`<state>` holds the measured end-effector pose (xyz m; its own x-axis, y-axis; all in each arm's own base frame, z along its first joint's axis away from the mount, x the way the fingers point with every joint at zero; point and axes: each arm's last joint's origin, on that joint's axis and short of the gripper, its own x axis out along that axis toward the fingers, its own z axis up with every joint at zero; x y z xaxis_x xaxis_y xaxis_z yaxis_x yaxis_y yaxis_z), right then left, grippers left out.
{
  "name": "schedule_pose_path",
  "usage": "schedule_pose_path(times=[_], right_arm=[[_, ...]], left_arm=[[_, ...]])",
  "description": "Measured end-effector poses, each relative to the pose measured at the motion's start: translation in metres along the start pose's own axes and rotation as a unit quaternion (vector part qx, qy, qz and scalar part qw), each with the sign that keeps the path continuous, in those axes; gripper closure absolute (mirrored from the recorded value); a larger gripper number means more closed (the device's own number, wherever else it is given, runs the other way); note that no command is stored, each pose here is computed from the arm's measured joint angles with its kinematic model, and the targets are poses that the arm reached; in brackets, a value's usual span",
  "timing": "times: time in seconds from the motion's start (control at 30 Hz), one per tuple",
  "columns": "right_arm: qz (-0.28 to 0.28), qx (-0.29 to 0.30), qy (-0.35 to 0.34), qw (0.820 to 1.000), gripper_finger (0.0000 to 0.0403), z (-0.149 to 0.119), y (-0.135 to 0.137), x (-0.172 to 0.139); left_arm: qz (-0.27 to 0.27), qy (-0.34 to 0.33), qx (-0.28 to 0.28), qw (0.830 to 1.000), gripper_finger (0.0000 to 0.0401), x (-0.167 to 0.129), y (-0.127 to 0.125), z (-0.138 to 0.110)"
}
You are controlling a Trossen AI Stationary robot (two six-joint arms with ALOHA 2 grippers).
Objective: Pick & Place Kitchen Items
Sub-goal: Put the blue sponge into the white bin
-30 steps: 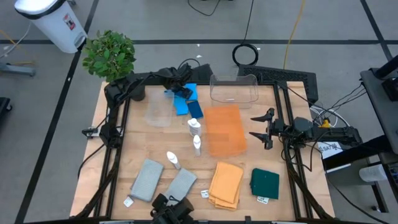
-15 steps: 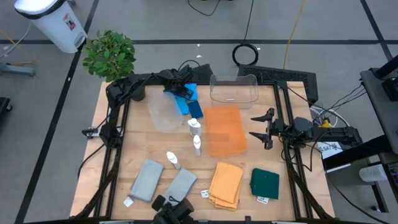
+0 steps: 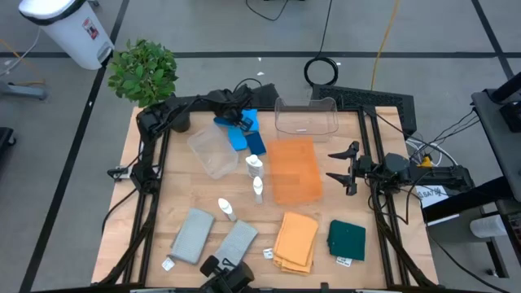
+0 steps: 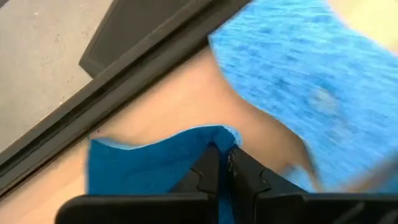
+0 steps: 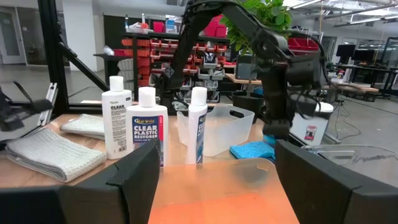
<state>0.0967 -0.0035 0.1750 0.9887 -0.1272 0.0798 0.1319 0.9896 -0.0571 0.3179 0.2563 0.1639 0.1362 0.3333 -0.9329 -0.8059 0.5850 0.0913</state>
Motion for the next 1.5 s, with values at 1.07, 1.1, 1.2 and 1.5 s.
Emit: schedule_pose_path(times=[1.07,1.1,1.2,1.5], right_arm=[[0.0,0.0,0.0,1.0,0.0124,0.0,0.0,0.0],[0.0,0.0,0.0,1.0,0.0124,0.0,0.0,0.0],[0.0,0.0,0.0,1.0,0.0124,0.0,0.0,0.0],[0.0,0.0,0.0,1.0,0.0124,0.0,0.0,0.0]], left_arm=[[-0.095,-0.142,0.167,0.971,0.0395,-0.165,-0.058,-0.158],[-0.098,-0.144,0.171,0.97,0.0394,-0.157,-0.059,-0.161],[-0.086,-0.128,0.184,0.971,0.0386,-0.135,-0.056,-0.175],[-0.048,-0.106,0.197,0.973,0.0379,-0.112,-0.046,-0.187]])
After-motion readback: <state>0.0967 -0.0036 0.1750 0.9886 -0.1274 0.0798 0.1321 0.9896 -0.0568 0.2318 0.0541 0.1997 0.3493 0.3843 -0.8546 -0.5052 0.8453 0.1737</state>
